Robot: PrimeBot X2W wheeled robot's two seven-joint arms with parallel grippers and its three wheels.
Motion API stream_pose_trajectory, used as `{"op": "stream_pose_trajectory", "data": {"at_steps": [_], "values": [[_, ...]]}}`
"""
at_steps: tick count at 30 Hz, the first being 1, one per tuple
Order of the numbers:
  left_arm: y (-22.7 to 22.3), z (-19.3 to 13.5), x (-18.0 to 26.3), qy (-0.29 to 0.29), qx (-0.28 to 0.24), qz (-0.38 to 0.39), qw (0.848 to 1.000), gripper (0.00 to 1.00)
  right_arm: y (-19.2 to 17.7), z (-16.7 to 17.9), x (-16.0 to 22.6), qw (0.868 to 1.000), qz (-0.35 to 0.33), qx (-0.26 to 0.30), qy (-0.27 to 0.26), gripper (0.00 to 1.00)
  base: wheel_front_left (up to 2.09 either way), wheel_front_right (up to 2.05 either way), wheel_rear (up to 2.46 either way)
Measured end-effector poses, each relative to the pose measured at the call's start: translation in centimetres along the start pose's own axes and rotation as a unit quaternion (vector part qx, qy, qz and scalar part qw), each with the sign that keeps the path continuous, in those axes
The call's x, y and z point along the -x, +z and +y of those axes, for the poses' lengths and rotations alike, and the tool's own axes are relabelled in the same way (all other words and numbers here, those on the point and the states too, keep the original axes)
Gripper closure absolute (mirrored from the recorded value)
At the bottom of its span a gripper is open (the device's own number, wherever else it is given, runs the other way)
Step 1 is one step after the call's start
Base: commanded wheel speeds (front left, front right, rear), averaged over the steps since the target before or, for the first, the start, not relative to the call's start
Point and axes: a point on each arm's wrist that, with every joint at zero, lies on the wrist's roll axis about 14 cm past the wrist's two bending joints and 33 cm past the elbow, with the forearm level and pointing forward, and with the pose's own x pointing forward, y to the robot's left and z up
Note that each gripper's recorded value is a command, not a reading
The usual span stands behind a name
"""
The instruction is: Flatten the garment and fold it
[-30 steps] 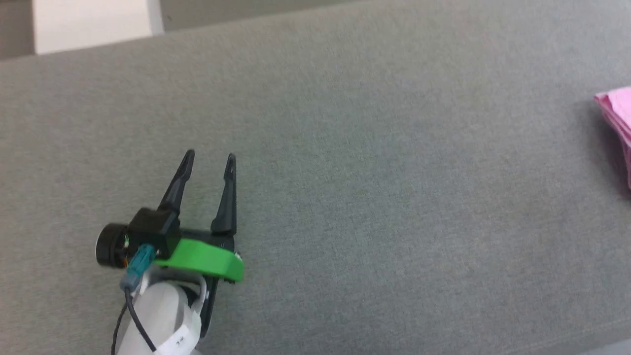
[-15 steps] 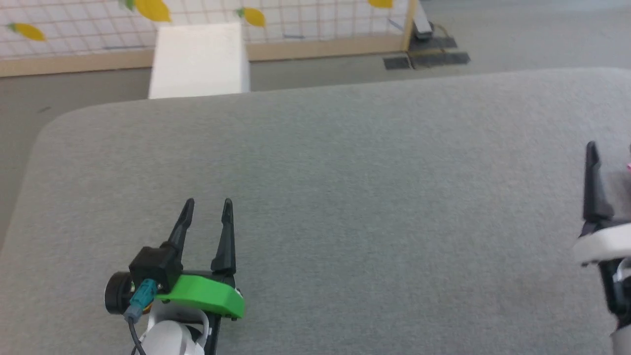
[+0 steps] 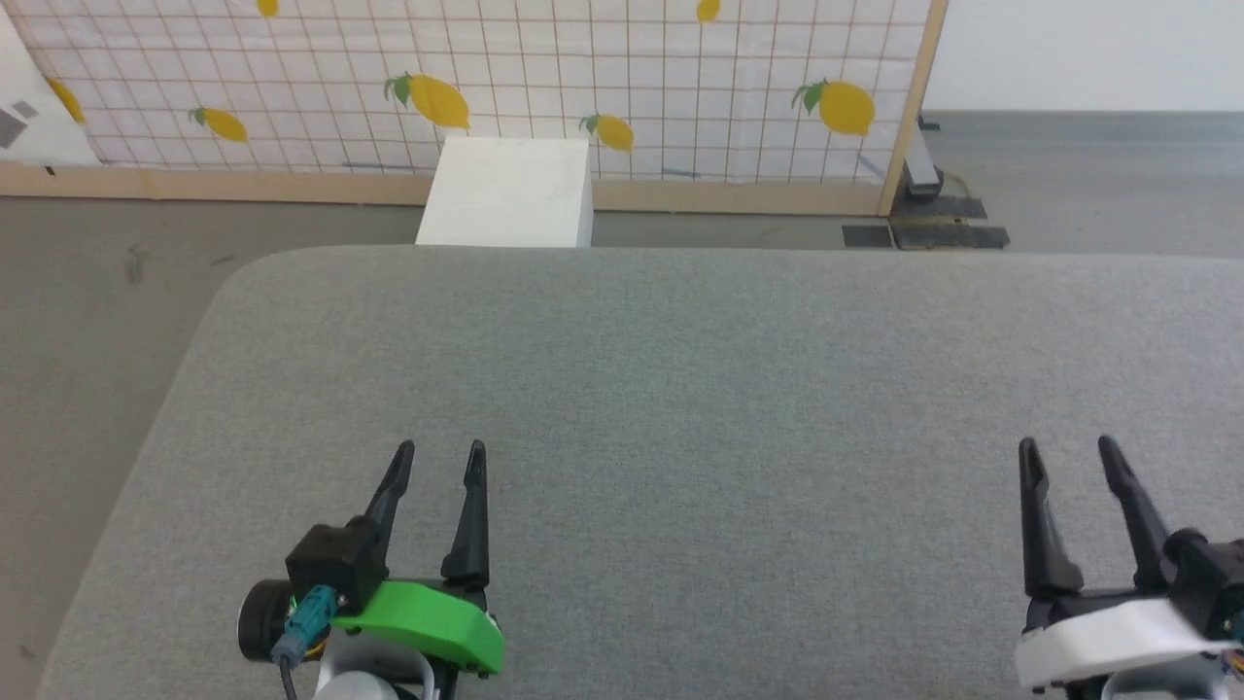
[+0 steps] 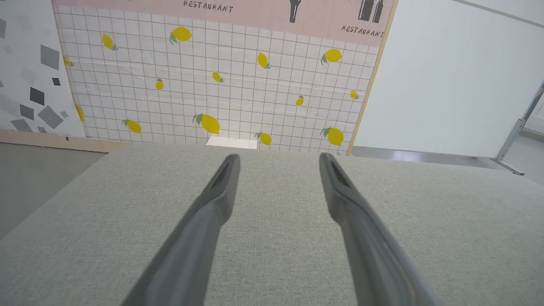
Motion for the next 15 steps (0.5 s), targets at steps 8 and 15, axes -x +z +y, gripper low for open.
{"op": "stream_pose_trajectory", "data": {"at_steps": [8,15], "values": [[-0.5,0.1,1.7,0.005,0.002,0.009,1.000,0.00,-1.4,1.0,1.8,1.000,0.020,-0.010,0.009,0.00,0.00,0.00,0.00],[-1.1,-0.2,2.3,0.003,0.005,0.019,1.000,0.00,-1.8,0.7,2.4,0.999,0.025,-0.020,0.002,0.00,0.00,0.00,0.00]]}}
